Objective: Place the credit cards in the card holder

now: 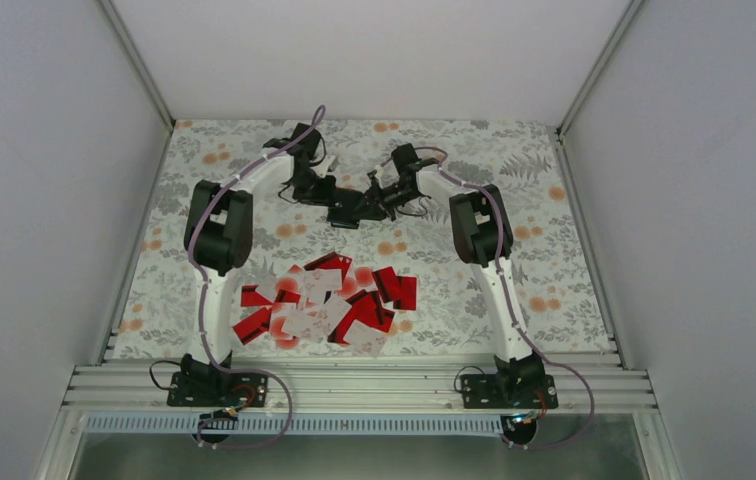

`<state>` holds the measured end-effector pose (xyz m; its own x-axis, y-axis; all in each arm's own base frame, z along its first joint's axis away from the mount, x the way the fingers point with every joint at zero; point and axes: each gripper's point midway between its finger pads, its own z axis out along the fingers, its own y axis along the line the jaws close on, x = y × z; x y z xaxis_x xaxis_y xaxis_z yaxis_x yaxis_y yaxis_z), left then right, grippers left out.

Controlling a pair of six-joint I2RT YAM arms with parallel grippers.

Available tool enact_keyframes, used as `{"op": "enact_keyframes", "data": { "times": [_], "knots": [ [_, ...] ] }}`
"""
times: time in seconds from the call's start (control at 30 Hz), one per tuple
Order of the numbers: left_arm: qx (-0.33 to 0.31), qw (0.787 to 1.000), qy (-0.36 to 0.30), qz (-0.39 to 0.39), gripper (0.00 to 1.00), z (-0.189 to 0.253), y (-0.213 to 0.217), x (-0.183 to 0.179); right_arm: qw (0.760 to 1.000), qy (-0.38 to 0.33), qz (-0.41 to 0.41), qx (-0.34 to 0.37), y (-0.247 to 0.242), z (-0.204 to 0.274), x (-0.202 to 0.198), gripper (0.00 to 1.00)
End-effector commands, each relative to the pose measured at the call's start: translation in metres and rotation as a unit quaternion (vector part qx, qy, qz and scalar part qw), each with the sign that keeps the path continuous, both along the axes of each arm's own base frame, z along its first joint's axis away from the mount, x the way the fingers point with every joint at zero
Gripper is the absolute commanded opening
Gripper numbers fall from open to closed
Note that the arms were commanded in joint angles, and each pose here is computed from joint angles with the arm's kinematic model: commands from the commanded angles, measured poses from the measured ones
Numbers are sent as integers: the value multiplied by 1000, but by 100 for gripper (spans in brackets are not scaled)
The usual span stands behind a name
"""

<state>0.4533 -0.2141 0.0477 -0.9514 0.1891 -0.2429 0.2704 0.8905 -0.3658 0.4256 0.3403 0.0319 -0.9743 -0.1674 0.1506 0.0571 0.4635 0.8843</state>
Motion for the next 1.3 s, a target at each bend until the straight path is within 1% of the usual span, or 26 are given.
{"op": "enact_keyframes", "data": {
  "times": [0.0, 0.53, 1.07, 1.27],
  "knots": [
    [-28, 999, -22, -11, 11, 14, -9, 5, 998, 0, -18, -53, -8, -43, 8, 10],
    [-53, 998, -18, -25, 11, 10, -20, 9, 998, 3, -16, -54, -7, -45, 8, 10],
    [-65, 997, -7, -32, 10, -2, -30, 11, 998, 4, -17, -54, -8, -47, 9, 10],
    [-62, 998, -12, -21, 10, -4, -29, 15, 998, 6, -17, -54, -7, -48, 8, 10]
  ]
}}
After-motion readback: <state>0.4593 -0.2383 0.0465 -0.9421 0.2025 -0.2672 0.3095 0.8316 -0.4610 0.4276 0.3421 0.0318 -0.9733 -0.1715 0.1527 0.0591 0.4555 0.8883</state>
